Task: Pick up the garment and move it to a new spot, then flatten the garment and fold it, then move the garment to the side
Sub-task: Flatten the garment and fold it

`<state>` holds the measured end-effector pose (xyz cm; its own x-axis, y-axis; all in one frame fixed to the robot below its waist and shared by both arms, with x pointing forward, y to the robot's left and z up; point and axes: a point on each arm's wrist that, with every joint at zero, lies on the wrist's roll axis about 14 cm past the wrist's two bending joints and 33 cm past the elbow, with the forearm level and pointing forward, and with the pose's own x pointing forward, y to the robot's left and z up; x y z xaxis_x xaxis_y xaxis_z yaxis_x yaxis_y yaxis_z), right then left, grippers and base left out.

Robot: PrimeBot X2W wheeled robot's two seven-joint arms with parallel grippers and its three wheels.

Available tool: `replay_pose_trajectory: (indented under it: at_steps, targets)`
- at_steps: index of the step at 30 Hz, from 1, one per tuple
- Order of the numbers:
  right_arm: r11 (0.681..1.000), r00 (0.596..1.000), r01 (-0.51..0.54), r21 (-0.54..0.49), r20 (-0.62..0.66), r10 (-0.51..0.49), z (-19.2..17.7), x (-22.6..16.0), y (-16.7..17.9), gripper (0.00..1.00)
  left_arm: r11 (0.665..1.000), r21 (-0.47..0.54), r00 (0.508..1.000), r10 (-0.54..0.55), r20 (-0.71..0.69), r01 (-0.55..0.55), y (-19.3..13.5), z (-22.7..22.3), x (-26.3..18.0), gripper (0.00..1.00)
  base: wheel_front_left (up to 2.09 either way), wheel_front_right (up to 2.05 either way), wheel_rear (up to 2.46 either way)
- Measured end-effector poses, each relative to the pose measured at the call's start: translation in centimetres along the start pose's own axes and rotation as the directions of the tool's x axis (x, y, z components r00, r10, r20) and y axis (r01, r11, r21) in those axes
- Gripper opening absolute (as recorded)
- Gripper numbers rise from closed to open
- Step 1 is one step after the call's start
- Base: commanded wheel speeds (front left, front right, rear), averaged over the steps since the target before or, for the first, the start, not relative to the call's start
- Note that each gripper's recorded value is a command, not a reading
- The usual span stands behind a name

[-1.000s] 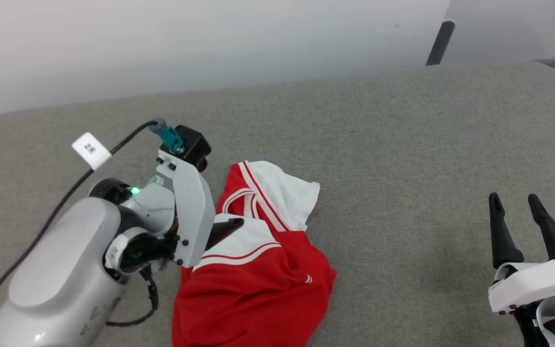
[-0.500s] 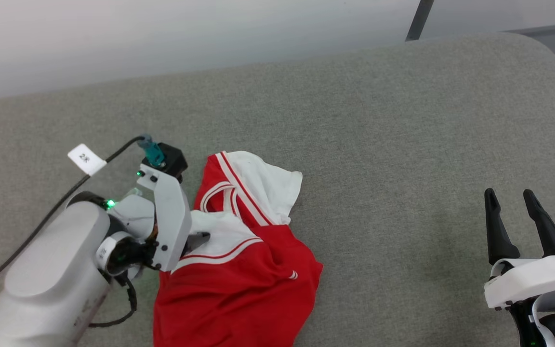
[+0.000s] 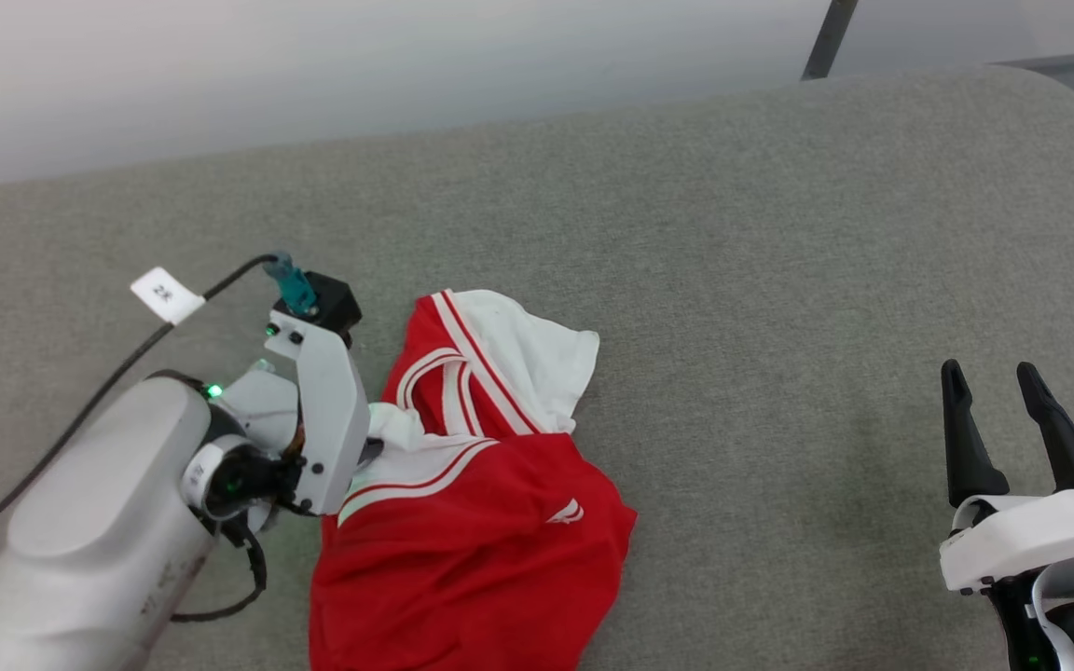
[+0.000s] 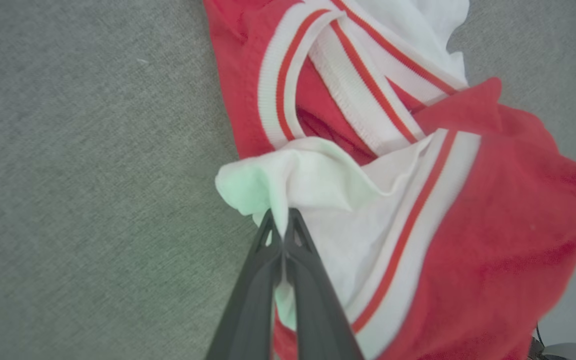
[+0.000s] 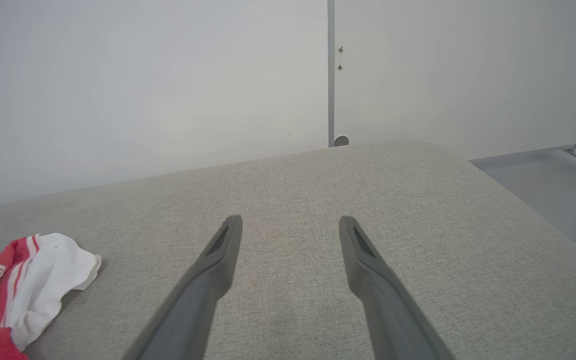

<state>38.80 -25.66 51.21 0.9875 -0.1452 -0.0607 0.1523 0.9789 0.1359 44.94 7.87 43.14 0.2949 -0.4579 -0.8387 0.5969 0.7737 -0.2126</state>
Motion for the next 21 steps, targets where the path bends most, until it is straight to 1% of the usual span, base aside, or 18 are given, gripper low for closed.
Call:
replay_pose_trajectory:
  at_steps: [6, 11, 17, 20, 21]
  targets:
    - [1.0, 1.0, -0.013, -0.001, -0.001, 0.013, 0.1, -0.1, 0.4, 1.0, 0.999, -0.027, 0.997, 0.028, 0.067, -0.026, 0.7, 1.1, -2.1, 0.0, 0.0, 0.0, 0.0]
    - [0.999, 0.999, -0.033, -0.004, 0.005, 0.033, 0.5, 0.2, 1.2, 1.0, 0.992, -0.076, 0.983, 0.116, 0.145, -0.106, 2.9, 1.9, -5.2, 0.0, 0.0, 0.0, 0.0]
    - [0.998, 0.998, -0.068, -0.002, -0.001, 0.068, 0.4, 0.4, 2.4, 1.0, 0.962, -0.176, 0.948, 0.244, 0.205, -0.21, 6.5, 0.7, -8.9, 0.0, 0.0, 0.0, 0.0]
    - [0.997, 0.997, -0.083, -0.001, 0.001, 0.083, 0.6, 0.6, 3.0, 1.0, 0.948, -0.22, 0.937, 0.278, 0.214, -0.231, 7.5, -0.4, -9.9, 0.0, 0.0, 0.0, 0.0]
    - [0.996, 0.996, -0.087, 0.0, 0.001, 0.087, 0.6, 0.7, 3.1, 1.0, 0.945, -0.241, 0.936, 0.276, 0.217, -0.223, 7.5, -0.8, -9.9, 0.0, 0.0, 0.0, 0.0]
